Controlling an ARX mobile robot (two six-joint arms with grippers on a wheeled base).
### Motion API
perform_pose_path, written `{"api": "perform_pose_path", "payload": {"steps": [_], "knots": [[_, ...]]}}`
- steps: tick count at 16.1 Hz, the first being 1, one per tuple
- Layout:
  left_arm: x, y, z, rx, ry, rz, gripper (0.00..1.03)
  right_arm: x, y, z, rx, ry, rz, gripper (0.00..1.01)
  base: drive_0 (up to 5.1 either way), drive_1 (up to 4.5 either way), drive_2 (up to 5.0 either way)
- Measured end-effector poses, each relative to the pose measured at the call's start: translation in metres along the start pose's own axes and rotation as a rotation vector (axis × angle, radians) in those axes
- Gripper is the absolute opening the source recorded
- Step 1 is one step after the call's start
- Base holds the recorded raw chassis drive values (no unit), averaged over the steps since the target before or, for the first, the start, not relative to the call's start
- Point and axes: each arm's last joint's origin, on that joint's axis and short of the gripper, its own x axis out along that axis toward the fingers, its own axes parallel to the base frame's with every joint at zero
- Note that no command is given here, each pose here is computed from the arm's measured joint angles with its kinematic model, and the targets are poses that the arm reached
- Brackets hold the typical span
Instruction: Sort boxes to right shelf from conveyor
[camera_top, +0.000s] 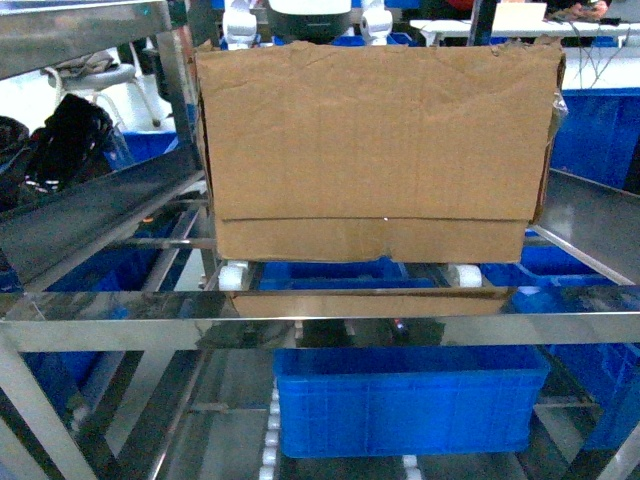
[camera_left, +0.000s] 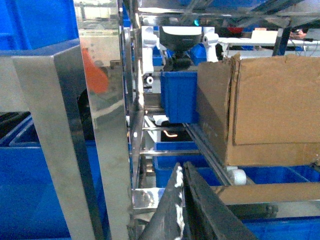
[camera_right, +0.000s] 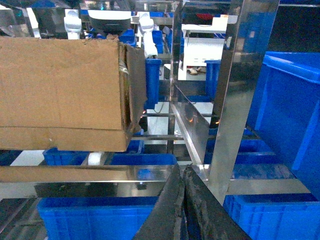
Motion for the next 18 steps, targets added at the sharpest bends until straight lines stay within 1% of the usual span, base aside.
{"api": "perform_pose_path", "payload": {"steps": [1, 2, 3, 5, 14, 15, 16, 17, 18], "knots": [[-0.002, 0.000, 0.000, 0.000, -0.002, 0.000, 0.02, -0.002, 0.000, -0.001, 0.000, -0.002, 0.000, 0.02, 0.0, 0.00, 0.0], [-0.004, 0.000, 0.001, 0.000, 0.000, 0.000, 0.02, -0.004, 0.000, -0.005, 0.000, -0.023, 0.000, 0.02, 0.0, 0.00, 0.0], [-0.006, 0.000, 0.002, 0.000, -0.014, 0.000, 0.02, -0.005, 0.000, -0.007, 0.000, -0.003, 0.000, 0.02, 0.0, 0.00, 0.0], [-0.011, 0.000, 0.002, 0.000, -0.007, 0.000, 0.02, -0.010, 0.000, -0.005, 0.000, -0.024, 0.000, 0.02, 0.0, 0.00, 0.0], [-0.021, 0.000, 0.002, 0.000, -0.011, 0.000, 0.02, -0.020, 0.000, -0.006, 0.000, -0.018, 0.000, 0.02, 0.0, 0.00, 0.0], [-0.024, 0.000, 0.000, 0.000, 0.006, 0.000, 0.02, -0.022, 0.000, -0.007, 0.000, -0.008, 0.000, 0.02, 0.0, 0.00, 0.0], [-0.030, 0.000, -0.005, 0.000, 0.041, 0.001, 0.02, -0.028, 0.000, -0.012, 0.000, 0.036, 0.000, 0.02, 0.0, 0.00, 0.0], [-0.032, 0.000, 0.001, 0.000, -0.018, 0.000, 0.02, -0.031, 0.000, -0.007, 0.000, -0.029, 0.000, 0.02, 0.0, 0.00, 0.0], [-0.031, 0.000, -0.002, 0.001, 0.010, -0.001, 0.02, -0.031, 0.000, -0.009, 0.000, -0.011, 0.001, 0.02, 0.0, 0.00, 0.0]]}}
